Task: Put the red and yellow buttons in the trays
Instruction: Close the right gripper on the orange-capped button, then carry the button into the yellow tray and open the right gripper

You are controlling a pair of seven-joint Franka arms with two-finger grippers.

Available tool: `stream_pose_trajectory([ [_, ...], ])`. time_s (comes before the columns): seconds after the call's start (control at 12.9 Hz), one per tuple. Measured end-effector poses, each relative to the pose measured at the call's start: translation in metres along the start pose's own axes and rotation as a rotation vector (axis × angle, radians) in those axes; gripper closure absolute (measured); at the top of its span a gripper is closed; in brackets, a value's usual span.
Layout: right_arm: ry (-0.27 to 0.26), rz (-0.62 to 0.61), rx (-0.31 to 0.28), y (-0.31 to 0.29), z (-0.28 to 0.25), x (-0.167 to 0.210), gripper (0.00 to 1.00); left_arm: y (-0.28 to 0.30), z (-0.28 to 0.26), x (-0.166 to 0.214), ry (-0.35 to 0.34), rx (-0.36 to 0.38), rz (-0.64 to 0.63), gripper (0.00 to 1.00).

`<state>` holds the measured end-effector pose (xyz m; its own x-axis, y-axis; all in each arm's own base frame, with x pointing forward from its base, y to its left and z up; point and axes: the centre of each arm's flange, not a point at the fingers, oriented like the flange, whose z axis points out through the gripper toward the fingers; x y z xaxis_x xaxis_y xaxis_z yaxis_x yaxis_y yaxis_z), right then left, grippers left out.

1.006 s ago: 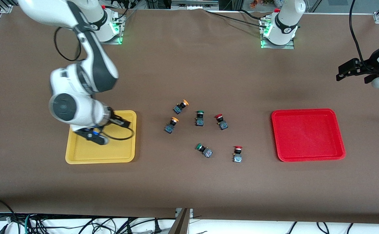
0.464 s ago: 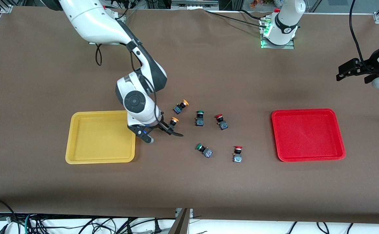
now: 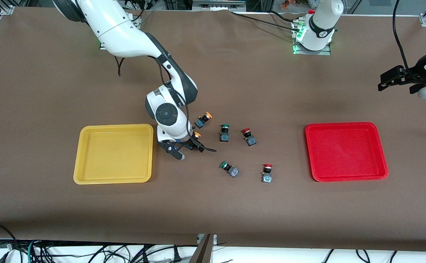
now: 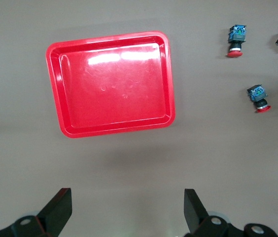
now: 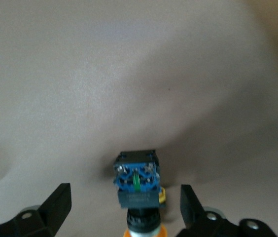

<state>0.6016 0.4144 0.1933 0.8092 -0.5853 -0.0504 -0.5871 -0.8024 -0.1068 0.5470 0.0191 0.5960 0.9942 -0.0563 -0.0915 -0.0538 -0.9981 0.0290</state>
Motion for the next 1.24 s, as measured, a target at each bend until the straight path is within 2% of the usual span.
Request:
stream_pose_trajectory([
  [0.08, 0.012, -0.010, 0.000, 0.001, 0.005, 0.001, 0.06, 0.000, 0.000, 0.000, 0.000, 0.000, 0.000, 0.00],
  [0.23, 0.028, -0.031, -0.009, 0.002, 0.011, 0.001, 0.33, 0.000, 0.000, 0.000, 0.000, 0.000, 0.000, 0.00],
  [0.39, 0.037, -0.056, -0.004, 0.000, 0.007, 0.003, 0.56, 0.000, 0.000, 0.000, 0.000, 0.000, 0.000, 0.00],
  [0.54, 0.043, -0.083, -0.021, 0.001, -0.007, 0.017, 0.59, 0.000, 0.000, 0.000, 0.000, 0.000, 0.000, 0.00],
  [0.7, 0.018, -0.157, -0.091, 0.015, -0.043, 0.057, 0.59, 0.000, 0.000, 0.000, -0.001, 0.000, 0.000, 0.00],
  [0.93, -0.061, -0.330, -0.177, 0.079, -0.110, 0.152, 0.59, 0.000, 0.001, -0.001, -0.007, -0.001, -0.001, 0.00],
  [1.08, -0.126, -0.410, -0.210, 0.132, -0.123, 0.208, 0.59, 0.000, 0.001, -0.001, -0.008, -0.001, -0.001, 0.00],
  [1.24, -0.170, -0.453, -0.222, 0.184, -0.114, 0.253, 0.59, 0.000, 0.001, -0.001, -0.009, -0.001, -0.001, 0.00],
])
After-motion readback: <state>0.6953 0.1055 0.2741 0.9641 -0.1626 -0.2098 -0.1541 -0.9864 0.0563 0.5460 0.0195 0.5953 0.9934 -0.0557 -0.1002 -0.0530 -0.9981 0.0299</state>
